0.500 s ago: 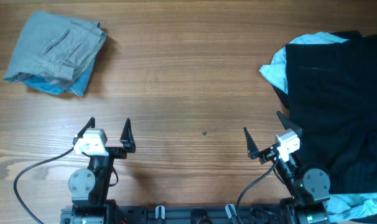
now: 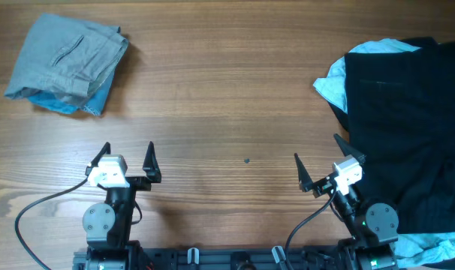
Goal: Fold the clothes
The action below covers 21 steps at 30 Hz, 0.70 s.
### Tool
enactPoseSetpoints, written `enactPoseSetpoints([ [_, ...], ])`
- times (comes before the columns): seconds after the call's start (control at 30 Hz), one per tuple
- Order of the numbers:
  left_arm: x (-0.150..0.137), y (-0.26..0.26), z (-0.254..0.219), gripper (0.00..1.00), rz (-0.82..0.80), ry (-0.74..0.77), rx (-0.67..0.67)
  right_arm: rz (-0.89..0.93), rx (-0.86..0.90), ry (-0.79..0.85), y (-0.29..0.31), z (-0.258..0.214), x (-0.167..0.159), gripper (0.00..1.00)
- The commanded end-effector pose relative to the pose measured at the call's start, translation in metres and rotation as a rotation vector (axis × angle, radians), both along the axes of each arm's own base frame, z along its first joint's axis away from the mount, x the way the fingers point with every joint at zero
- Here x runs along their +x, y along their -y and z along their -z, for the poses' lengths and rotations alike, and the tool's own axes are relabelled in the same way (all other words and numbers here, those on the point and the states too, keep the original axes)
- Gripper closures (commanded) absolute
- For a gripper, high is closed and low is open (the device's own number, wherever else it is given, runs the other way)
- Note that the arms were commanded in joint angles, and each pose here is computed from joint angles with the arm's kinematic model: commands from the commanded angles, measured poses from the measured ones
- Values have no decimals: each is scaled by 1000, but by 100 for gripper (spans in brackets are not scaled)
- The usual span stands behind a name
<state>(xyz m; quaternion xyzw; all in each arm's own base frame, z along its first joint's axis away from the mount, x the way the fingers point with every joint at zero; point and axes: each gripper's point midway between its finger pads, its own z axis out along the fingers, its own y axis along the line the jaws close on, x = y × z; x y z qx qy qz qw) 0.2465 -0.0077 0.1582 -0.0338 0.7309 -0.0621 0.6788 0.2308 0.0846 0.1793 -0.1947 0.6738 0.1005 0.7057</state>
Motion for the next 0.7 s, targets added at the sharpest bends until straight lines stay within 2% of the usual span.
enactPoseSetpoints([
  [0.0,0,3,1,0,8,-9,-134,5,10,11,1,-3,0,0],
  [0.1,0,4,2,0,4,-21,-239,-50,49,2,-7,-5,-4,0],
  [0.17,0,6,0,0,17,-17,-239,-55,140,7,-7,-17,-5,0],
  [0.27,-5,17,-39,0,90,72,-237,-29,299,19,2,-57,-10,0],
  [0.37,-12,12,-85,0,66,104,-230,33,307,7,13,-104,-17,0],
  [0.47,0,12,-103,0,49,-21,-234,87,266,-170,15,-118,-4,0],
  [0.6,34,15,-110,0,28,-333,-241,277,143,-538,30,-107,46,0],
  [0.67,47,15,-107,0,7,-507,-243,285,59,-699,24,-104,72,0],
])
